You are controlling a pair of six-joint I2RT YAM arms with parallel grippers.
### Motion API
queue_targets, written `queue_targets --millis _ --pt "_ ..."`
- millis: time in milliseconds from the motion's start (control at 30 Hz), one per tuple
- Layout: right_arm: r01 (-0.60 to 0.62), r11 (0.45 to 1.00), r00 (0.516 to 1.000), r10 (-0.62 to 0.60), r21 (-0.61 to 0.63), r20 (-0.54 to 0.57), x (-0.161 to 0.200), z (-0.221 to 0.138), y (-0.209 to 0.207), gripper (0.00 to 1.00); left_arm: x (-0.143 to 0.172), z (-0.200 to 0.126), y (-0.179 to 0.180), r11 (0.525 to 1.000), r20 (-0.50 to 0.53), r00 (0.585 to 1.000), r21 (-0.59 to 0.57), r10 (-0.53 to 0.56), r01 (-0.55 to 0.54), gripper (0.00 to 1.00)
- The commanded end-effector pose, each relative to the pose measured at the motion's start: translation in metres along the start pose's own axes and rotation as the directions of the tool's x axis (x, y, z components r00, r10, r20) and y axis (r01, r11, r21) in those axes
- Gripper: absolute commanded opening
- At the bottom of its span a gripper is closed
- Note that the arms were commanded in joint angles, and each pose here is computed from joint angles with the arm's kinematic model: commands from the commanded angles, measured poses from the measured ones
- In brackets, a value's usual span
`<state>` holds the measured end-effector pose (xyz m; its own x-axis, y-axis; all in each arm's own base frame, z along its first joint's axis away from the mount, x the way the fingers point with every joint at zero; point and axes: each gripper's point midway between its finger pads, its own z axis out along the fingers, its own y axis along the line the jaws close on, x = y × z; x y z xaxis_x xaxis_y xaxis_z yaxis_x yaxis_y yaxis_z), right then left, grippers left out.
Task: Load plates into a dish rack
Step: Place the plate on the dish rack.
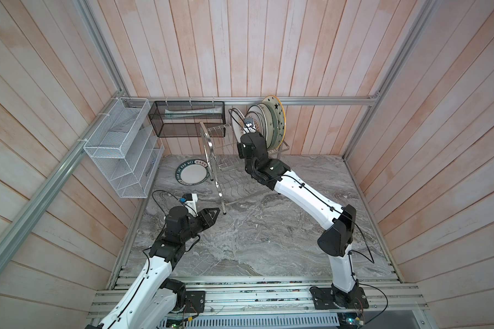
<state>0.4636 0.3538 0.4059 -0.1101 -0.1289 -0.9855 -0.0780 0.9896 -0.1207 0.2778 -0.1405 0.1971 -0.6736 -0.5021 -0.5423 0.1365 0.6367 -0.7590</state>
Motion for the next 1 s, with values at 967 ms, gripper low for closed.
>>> queue_targets --millis 967 --pt "-0.070 0.997 0.997 0.071 -0.027 0.043 -0.0232 -0.0016 -0.0028 0.36 0.0039 -0.0018 0.0033 1.000 -0.017 1.000 -0.002 -0.006 0.006 0.41"
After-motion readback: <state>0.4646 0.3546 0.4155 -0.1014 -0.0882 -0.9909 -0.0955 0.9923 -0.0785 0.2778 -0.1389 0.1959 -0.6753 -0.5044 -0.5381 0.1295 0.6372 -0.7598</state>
